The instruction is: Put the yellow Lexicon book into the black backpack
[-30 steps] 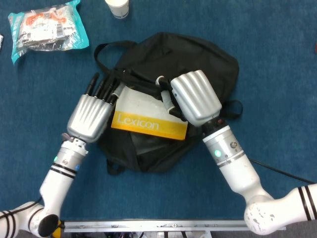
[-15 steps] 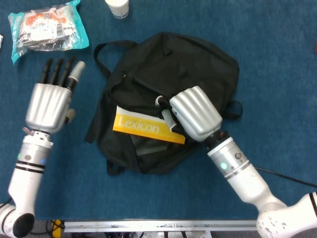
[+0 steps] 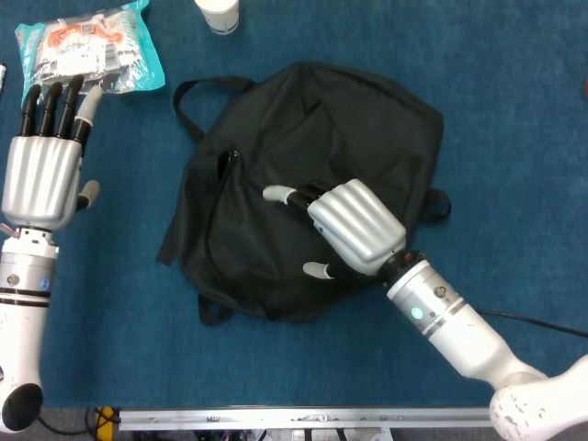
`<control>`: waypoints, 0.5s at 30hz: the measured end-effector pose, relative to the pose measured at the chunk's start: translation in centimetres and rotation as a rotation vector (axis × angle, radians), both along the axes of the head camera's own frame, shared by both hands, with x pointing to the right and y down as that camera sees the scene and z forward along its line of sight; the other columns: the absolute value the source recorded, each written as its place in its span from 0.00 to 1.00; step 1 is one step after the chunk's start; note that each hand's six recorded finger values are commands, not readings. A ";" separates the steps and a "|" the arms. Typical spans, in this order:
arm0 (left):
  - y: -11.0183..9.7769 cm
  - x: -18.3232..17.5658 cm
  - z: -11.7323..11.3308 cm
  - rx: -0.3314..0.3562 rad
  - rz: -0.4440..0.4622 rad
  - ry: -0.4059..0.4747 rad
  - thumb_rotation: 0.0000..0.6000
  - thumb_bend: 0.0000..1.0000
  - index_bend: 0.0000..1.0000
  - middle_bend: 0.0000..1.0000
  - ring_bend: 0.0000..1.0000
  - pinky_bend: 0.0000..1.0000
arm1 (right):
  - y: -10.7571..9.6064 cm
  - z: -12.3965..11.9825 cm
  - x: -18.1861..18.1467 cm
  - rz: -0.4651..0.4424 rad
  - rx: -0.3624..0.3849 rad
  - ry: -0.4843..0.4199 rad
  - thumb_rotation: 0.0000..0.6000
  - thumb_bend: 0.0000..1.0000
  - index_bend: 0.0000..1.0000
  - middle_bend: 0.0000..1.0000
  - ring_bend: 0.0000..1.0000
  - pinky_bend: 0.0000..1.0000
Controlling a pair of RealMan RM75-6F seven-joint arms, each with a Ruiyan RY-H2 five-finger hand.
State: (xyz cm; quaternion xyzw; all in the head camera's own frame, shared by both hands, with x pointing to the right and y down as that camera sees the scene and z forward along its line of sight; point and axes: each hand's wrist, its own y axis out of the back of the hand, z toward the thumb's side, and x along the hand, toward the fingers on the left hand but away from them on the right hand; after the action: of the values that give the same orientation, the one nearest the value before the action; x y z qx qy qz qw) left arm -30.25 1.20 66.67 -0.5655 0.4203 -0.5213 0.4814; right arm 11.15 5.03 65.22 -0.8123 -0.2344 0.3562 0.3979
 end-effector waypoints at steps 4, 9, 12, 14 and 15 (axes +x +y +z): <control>-0.2 -0.4 -0.4 0.007 -0.012 0.008 1.00 0.00 0.00 0.00 0.00 0.00 | -0.5 -0.3 0.5 0.011 -0.001 -0.001 1.00 0.00 0.12 0.31 0.29 0.56; -0.2 -0.8 -1.1 0.028 -0.018 0.038 1.00 0.00 0.00 0.00 0.00 0.00 | -1.6 -1.0 2.5 0.049 0.035 0.025 1.00 0.03 0.13 0.35 0.29 0.56; -0.1 -0.9 -1.5 0.042 -0.018 0.068 1.00 0.00 0.00 0.00 0.00 0.00 | -2.4 -1.4 4.8 0.085 0.068 0.061 1.00 0.17 0.23 0.40 0.30 0.56; 0.1 -1.1 -1.8 0.055 -0.018 0.097 1.00 0.00 0.00 0.00 0.00 0.00 | -2.9 -1.7 6.9 0.117 0.093 0.090 1.00 0.24 0.29 0.43 0.32 0.59; 0.2 -1.1 -1.9 0.061 -0.017 0.111 1.00 0.00 0.00 0.00 0.00 0.00 | -3.0 -1.9 7.8 0.131 0.104 0.102 1.00 0.26 0.33 0.45 0.34 0.61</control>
State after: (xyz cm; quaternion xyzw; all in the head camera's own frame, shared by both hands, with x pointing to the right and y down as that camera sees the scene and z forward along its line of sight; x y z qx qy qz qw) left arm -31.38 1.43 64.77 -0.5752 0.4666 -0.4802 0.4700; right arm 18.95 2.01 63.34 -0.7542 -0.2846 0.4099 0.4269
